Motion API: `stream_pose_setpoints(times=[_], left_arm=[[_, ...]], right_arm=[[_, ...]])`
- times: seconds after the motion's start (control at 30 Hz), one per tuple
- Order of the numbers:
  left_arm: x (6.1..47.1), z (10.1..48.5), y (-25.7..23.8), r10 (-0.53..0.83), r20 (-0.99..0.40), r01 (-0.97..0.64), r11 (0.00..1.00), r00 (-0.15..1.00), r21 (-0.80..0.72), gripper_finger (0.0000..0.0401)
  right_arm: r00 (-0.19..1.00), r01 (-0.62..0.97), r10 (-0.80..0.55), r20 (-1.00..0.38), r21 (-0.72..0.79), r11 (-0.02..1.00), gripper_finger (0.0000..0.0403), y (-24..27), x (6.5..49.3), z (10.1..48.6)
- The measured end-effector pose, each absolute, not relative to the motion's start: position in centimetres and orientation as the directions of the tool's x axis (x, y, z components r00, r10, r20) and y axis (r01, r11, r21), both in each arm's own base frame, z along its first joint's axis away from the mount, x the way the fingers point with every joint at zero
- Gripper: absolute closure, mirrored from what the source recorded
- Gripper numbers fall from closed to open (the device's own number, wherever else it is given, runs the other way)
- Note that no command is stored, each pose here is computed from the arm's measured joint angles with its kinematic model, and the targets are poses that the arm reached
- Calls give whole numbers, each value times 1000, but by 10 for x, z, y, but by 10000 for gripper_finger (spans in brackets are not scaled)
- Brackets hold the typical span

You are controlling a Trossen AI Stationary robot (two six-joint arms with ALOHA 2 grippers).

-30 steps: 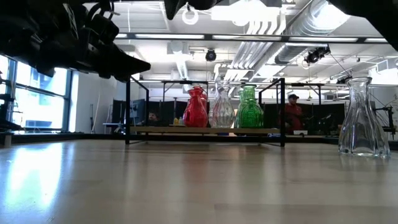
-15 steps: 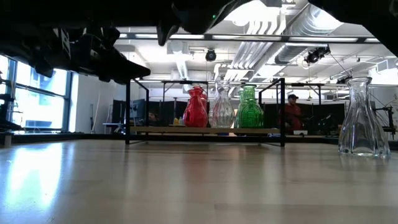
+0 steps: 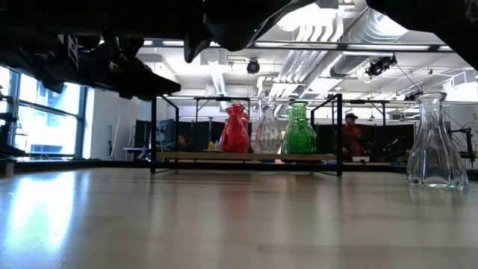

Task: Sort vases onto shelf
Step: Put the bottom left transparent vase on the shelf

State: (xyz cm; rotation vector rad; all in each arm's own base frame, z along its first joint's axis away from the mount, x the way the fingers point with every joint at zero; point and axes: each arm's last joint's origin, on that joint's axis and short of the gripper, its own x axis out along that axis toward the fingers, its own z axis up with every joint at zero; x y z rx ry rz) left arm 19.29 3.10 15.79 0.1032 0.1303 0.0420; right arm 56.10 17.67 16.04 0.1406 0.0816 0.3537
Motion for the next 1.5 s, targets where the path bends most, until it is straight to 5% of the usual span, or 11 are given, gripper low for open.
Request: stream_pose_setpoints(times=[0.47,1.23,1.5], left_arm=[[193,156,31,45,-144,-38,998,988,53,401],[192,158,31,46,-137,-39,998,990,54,401],[187,170,30,49,-75,-45,997,996,55,401]], right_arm=[[918,-386,396,-40,153,910,123,183,580,148],[914,-399,403,-47,86,913,336,183,580,148],[918,-387,384,-99,-10,922,339,181,574,185]])
